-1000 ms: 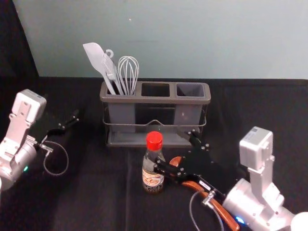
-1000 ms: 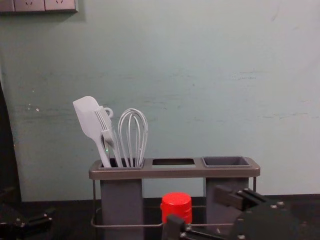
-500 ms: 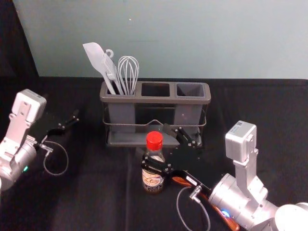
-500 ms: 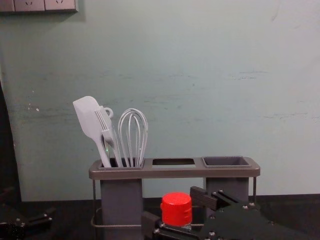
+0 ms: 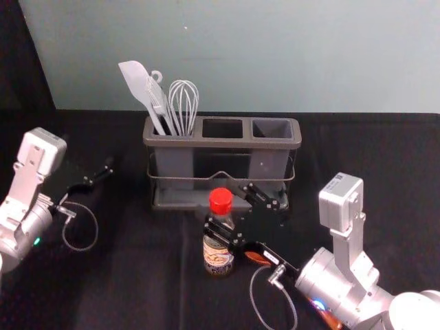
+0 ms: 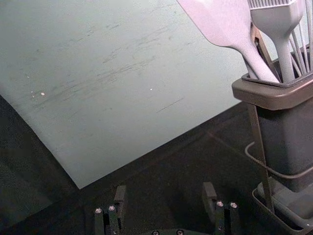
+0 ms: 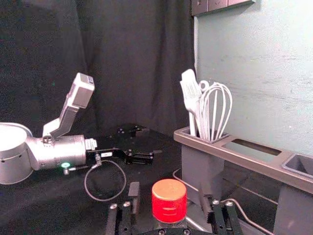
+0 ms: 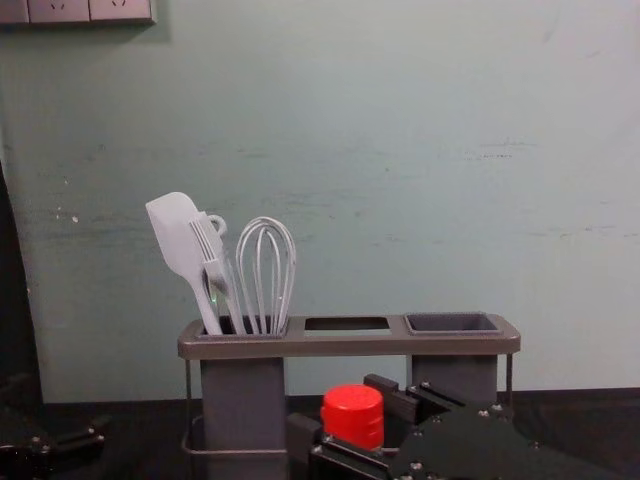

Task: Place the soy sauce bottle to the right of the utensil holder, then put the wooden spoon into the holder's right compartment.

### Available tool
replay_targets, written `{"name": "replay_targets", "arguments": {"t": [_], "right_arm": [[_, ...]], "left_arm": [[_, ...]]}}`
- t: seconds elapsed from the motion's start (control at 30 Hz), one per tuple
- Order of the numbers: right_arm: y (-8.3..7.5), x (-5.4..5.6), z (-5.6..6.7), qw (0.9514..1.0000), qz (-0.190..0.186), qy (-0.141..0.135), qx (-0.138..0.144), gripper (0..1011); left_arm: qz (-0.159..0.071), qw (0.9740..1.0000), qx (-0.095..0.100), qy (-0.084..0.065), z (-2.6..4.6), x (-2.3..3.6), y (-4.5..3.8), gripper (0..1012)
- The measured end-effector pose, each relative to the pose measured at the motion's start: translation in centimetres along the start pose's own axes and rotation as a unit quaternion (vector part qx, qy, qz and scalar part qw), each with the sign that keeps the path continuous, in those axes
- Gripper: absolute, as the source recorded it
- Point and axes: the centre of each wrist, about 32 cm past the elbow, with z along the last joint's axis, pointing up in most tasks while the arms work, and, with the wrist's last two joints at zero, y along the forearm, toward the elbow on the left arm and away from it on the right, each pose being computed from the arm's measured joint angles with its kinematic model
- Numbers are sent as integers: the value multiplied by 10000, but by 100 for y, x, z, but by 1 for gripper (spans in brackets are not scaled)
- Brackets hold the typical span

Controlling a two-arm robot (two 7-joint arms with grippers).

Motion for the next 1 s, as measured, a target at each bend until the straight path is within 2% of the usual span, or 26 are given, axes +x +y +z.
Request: {"name": "replay_targets", "arguments": {"t": [0.1, 0.13, 0.2, 0.23, 0.43, 0.77, 1.0], "right_arm": [[-5, 0, 0, 10000, -9, -10, -19, 715], [-6, 0, 1, 10000, -10, -12, -23, 656], [-6, -1, 2, 10000, -9, -3, -31, 625], [-7, -3, 1, 10000, -10, 3, -33, 556], [-19, -15, 8, 10000, -6, 8, -19, 385], [-95, -60, 123, 9997, -26, 19, 236, 381], [-211, -30, 191, 9990, -201, 22, 395, 381]], "left_arm": [[0, 10000, 0, 0, 0, 0, 0, 1000], [0, 10000, 0, 0, 0, 0, 0, 1000], [0, 10000, 0, 0, 0, 0, 0, 1000], [0, 10000, 0, 0, 0, 0, 0, 1000], [0, 10000, 0, 0, 0, 0, 0, 1000], [0, 10000, 0, 0, 0, 0, 0, 1000], [0, 10000, 0, 0, 0, 0, 0, 1000]]}}
